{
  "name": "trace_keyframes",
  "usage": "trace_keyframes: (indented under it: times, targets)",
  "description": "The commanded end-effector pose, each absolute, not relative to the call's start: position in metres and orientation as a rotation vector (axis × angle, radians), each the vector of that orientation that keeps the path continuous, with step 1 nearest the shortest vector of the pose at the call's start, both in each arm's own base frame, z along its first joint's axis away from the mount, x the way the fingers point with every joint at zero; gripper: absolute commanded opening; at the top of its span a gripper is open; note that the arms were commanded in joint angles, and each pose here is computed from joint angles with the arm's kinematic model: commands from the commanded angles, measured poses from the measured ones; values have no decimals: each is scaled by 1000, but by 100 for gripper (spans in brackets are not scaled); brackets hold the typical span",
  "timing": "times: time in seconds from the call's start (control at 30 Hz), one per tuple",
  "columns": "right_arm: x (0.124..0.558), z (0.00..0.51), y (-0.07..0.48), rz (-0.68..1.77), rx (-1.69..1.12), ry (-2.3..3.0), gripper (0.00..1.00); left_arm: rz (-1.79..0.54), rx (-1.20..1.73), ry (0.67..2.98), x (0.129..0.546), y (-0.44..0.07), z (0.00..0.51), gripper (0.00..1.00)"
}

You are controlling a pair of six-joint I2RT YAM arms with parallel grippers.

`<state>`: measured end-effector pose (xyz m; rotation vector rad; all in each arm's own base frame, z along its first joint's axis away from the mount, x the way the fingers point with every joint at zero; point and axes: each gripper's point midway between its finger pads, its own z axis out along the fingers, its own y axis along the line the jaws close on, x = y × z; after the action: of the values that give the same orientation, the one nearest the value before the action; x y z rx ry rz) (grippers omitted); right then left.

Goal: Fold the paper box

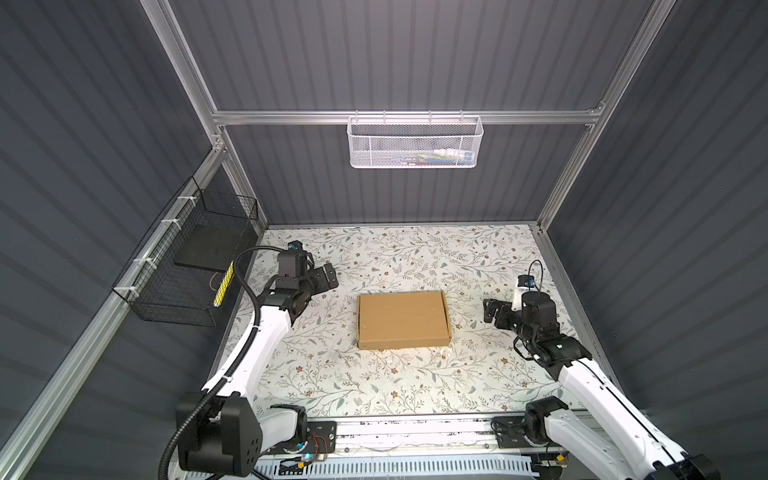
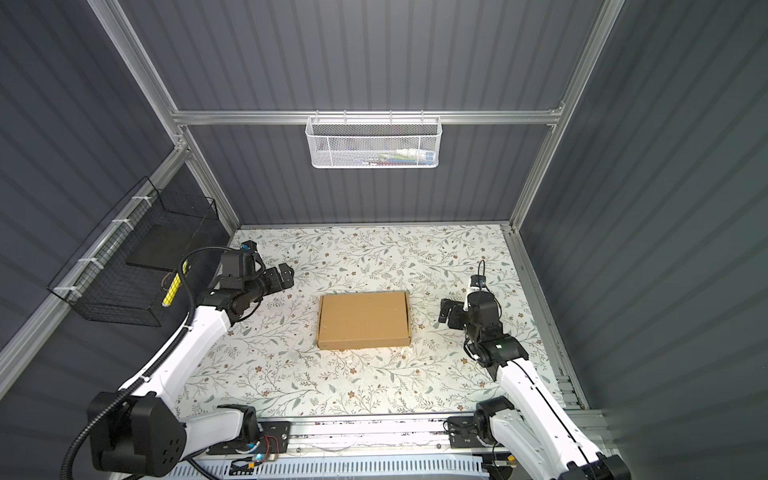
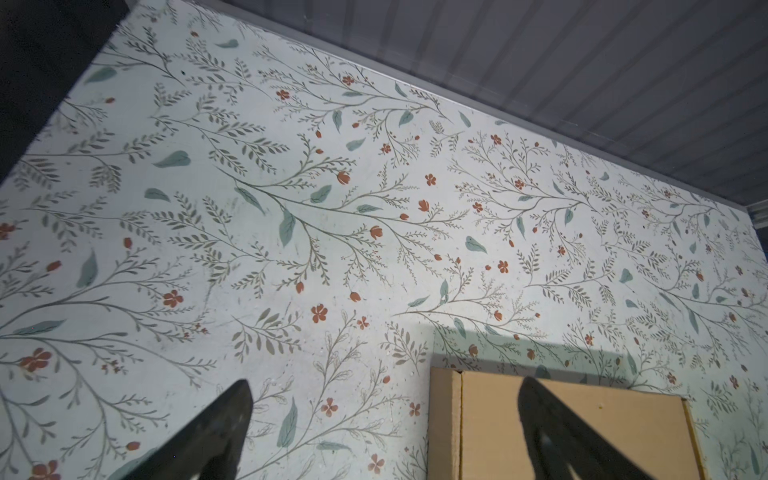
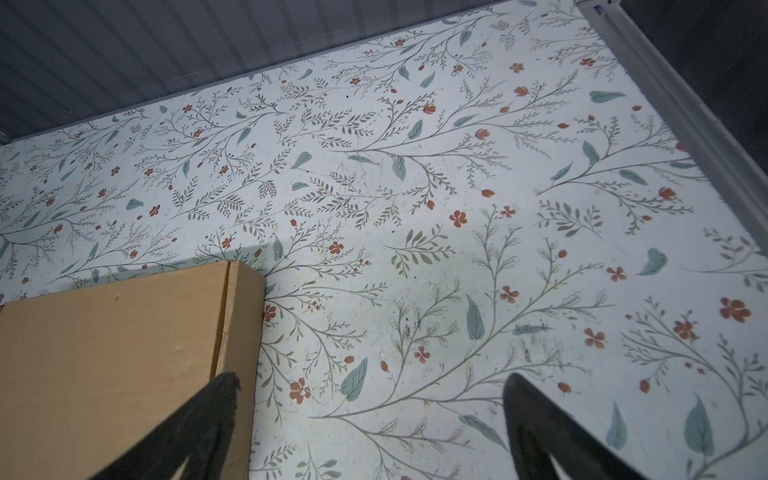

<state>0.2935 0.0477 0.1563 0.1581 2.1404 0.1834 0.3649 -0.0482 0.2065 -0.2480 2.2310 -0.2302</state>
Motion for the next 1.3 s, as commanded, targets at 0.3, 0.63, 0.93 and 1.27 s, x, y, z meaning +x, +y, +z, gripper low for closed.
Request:
trace_keyframes:
  times: [0.3, 0.63, 0.93, 1.27]
  targets:
    - [303, 166, 6, -31, 264, 1961, 99, 61, -333, 2180, 342, -1, 172, 100]
    - [321, 167, -9, -129, 298, 1930, 99, 179, -397, 2133, 342, 18, 140, 100]
    - [333, 167, -25, -191, 324, 1854, 99, 266, -310, 2063, 372, 21, 117, 100]
    - [337, 153, -47, -237, 356, 1831, 99, 252, -180, 1995, 394, 10, 94, 100]
